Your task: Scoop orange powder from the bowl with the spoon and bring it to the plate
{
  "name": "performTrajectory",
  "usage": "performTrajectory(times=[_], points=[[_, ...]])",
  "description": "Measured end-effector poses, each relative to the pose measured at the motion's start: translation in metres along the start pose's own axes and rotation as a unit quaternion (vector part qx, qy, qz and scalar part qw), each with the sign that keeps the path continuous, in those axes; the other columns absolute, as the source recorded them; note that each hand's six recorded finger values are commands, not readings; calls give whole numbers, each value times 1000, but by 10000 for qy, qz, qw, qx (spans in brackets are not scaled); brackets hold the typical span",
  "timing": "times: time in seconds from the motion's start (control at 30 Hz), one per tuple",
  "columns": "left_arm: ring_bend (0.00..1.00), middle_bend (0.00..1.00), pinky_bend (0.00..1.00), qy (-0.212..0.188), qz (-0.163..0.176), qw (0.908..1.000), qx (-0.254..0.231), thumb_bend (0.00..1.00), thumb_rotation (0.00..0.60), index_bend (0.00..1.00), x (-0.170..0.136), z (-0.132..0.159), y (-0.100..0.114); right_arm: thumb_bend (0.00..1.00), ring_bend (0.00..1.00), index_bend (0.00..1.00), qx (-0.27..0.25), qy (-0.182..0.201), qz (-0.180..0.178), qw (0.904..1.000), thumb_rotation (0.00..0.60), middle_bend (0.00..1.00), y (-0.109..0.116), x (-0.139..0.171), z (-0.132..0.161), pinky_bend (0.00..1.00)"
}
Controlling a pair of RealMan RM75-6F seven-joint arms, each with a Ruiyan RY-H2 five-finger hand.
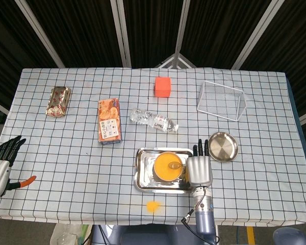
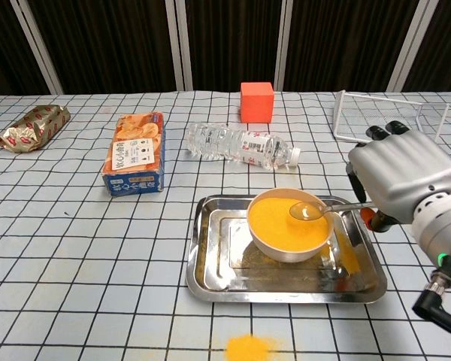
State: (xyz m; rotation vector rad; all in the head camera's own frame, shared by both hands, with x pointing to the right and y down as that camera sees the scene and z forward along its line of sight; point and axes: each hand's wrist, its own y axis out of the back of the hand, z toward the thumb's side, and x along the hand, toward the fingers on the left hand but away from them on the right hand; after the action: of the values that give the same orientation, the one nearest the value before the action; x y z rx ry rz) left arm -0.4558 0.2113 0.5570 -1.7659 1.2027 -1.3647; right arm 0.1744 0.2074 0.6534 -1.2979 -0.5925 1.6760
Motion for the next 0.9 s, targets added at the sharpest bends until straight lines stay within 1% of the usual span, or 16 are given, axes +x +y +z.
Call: performTrajectory(times=[0.13,0.43,0.9], points=[[0,0,0,-2,-7,10000,-6,8,600,0,0,0,0,505,0,614,82,-73,106,9999,600,242,-3,2,-2,0],[0,0,0,7,11,10000,-47,8,600,0,0,0,1,506,0,613,172,-96,317,9993,600,242,-11,5,4,0],[0,0,0,7,24,10000,-88,8,600,0,1,0,2,506,0,614,166,-40,291,9994,600,241,-5,9,12,0]])
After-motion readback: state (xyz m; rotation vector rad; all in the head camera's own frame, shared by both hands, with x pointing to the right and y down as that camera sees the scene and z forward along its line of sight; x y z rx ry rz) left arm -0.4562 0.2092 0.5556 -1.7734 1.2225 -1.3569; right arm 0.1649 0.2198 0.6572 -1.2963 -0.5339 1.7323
